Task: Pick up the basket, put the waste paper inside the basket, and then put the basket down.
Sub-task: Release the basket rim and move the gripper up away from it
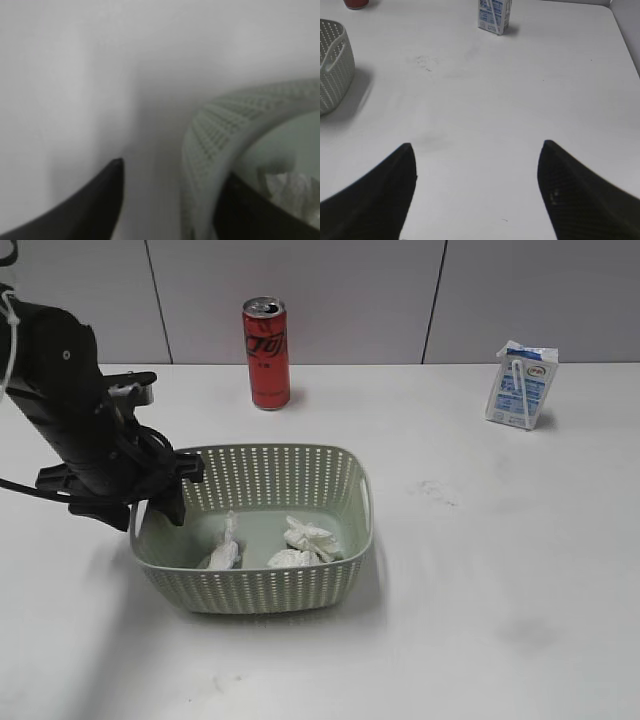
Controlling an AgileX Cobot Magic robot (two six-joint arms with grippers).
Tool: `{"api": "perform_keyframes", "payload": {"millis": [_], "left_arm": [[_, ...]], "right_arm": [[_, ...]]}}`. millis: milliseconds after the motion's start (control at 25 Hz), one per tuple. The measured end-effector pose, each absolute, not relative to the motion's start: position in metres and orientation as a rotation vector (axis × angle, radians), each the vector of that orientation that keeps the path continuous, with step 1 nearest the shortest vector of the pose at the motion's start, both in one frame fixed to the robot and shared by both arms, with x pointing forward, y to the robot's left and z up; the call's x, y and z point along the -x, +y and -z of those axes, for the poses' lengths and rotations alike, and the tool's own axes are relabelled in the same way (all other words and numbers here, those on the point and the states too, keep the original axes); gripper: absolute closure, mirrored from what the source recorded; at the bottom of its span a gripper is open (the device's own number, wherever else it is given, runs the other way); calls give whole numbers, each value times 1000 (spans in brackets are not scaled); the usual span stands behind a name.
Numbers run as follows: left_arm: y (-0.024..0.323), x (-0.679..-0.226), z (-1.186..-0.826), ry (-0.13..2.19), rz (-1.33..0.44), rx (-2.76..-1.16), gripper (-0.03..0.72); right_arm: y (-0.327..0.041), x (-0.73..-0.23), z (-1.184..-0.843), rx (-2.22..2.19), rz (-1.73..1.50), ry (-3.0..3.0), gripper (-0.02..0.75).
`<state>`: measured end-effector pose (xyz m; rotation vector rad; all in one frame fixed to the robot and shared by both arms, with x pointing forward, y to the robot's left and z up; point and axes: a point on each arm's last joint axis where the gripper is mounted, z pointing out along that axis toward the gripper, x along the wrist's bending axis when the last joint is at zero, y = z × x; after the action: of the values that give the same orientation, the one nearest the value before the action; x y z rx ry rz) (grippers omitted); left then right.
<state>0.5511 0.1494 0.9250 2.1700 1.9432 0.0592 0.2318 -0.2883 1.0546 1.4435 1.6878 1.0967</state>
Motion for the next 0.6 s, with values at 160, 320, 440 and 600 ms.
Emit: {"api": "perform_keyframes", "payload": {"millis": [160,320,440,600], "left_arm": [[150,-550,-937,1920,-79,-2148,39],[155,-548,-965,1869,-134,-2093,11],[168,-546,-987,1867,-173,-2028,13],[199,-542,-1015,1842,-231,-2038,32]], "right_arm": [[-288,-232,-1055,-1444,-1097,1687,168],[-288,-232,-1055,-1444,-1097,1687,168],[-288,-232,-1055,-1444,-1097,1687,168],[-288,-232,-1055,-1444,-1097,1687,169]]}}
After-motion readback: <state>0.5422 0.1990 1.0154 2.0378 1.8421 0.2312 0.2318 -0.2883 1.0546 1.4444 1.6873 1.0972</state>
